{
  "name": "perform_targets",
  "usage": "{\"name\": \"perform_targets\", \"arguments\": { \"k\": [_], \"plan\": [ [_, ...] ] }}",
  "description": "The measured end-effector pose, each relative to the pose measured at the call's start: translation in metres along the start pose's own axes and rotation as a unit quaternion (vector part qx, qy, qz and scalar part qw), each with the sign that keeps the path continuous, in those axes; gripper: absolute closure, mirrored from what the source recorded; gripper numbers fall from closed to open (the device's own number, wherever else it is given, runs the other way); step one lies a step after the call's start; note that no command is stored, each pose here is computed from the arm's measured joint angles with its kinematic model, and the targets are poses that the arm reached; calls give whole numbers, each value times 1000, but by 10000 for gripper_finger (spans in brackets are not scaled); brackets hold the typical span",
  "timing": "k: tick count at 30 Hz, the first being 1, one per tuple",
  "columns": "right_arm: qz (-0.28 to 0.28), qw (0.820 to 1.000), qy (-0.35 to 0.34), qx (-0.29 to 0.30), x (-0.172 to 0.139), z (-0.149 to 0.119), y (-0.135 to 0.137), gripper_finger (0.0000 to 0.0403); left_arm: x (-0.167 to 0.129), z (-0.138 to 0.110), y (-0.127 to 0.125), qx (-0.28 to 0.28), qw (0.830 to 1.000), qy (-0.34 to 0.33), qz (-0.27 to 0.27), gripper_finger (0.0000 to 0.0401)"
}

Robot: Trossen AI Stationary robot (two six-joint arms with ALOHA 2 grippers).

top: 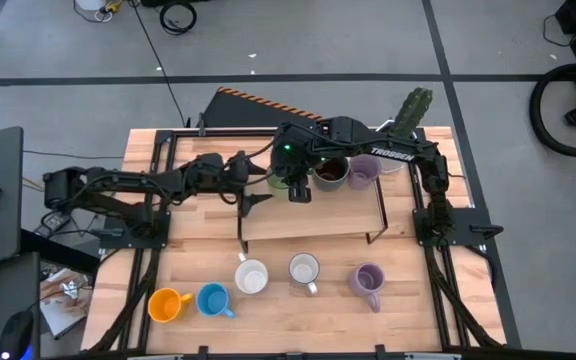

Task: Place coffee mugs
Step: Adjust the light green mug on the shelf

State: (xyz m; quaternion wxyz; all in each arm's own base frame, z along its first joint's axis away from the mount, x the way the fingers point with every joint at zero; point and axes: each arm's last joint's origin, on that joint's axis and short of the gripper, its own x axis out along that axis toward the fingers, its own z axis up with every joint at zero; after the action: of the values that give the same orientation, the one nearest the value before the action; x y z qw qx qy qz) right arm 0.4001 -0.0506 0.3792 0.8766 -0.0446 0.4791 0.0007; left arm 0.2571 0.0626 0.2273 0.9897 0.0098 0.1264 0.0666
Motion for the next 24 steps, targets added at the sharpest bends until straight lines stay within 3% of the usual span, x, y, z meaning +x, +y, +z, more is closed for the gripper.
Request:
{"name": "perform_targets", "arguments": {
  "k": [9, 24],
  "plan": [
    [-4, 1000, 3, 2, 0, -1, -1, 273, 15, 4, 1, 12, 1000, 6, -3, 51],
    [-22, 999, 33, 21, 0, -6, -3, 273, 17, 13, 2, 30, 999, -22, 8, 51]
  ]
}}
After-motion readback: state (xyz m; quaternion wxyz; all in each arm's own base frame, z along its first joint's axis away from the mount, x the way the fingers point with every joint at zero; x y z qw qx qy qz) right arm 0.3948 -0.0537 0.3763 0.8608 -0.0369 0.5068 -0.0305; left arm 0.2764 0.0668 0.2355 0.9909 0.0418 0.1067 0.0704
